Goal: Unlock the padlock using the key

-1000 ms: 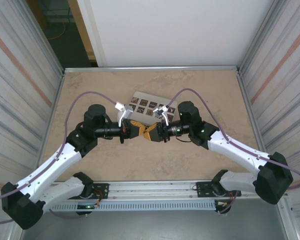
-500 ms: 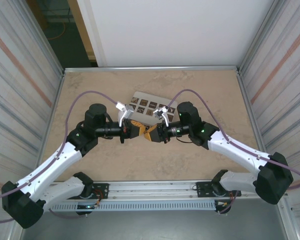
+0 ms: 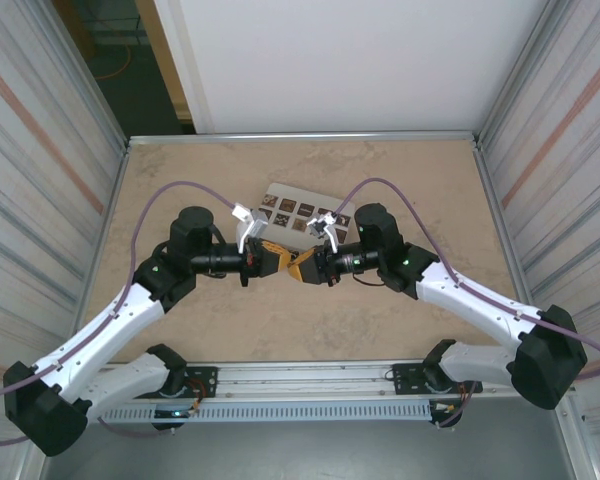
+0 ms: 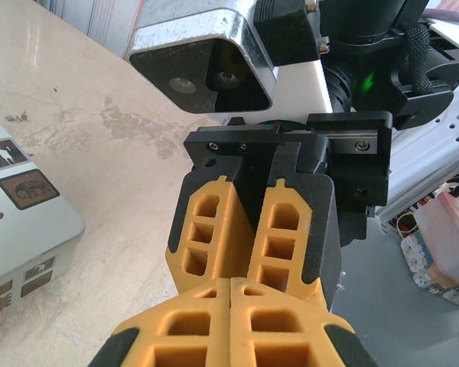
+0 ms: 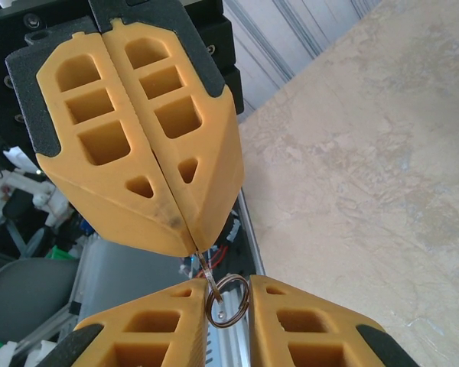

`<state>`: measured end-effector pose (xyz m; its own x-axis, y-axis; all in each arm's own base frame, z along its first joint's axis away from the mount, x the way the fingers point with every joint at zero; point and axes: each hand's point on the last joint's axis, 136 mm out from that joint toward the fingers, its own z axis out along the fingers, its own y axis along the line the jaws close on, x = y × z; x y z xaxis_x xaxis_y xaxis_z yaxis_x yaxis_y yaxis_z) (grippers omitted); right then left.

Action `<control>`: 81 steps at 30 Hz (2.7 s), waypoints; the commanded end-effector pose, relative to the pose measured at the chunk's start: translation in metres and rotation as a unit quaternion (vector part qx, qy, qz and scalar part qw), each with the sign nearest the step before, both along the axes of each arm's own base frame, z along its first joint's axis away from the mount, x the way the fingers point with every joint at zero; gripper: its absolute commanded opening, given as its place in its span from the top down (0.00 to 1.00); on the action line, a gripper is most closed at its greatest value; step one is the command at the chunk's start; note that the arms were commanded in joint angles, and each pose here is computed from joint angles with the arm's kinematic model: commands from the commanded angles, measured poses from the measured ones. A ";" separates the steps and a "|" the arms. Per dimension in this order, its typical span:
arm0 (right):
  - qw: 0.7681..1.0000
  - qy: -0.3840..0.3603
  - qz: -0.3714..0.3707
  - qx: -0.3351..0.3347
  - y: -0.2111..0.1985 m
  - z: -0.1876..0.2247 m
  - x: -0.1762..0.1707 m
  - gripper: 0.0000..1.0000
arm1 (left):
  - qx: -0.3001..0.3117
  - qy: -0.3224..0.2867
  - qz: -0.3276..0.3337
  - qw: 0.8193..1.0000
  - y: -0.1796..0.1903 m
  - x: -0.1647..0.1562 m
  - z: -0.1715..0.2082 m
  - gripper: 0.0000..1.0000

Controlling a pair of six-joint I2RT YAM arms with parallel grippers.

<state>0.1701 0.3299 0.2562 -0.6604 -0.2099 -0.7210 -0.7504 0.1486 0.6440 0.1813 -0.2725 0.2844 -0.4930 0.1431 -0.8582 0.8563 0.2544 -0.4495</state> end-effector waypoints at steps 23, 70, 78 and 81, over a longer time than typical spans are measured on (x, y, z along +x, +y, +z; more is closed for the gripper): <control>0.999 -0.030 -0.013 0.018 0.000 0.023 0.005 0.91 | -0.007 -0.006 -0.026 1.000 -0.001 -0.007 0.006 1.00; 0.939 0.153 -0.301 -0.070 -0.072 -0.113 0.163 1.00 | 0.097 0.100 0.385 0.912 0.107 0.059 -0.163 0.08; 0.942 0.157 -0.293 -0.055 -0.061 -0.113 0.182 1.00 | 0.099 0.116 0.378 0.913 0.100 0.064 -0.171 0.07; 0.941 0.160 -0.295 -0.048 -0.059 -0.118 0.185 1.00 | 0.103 0.123 0.370 0.915 0.096 0.065 -0.174 0.07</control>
<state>0.3449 0.2649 0.1266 -0.8750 0.1846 -0.4475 -0.2687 0.5837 0.7662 0.2400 -0.1712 0.1011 -0.7056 -0.1396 -0.6947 0.2832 0.8431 -0.4571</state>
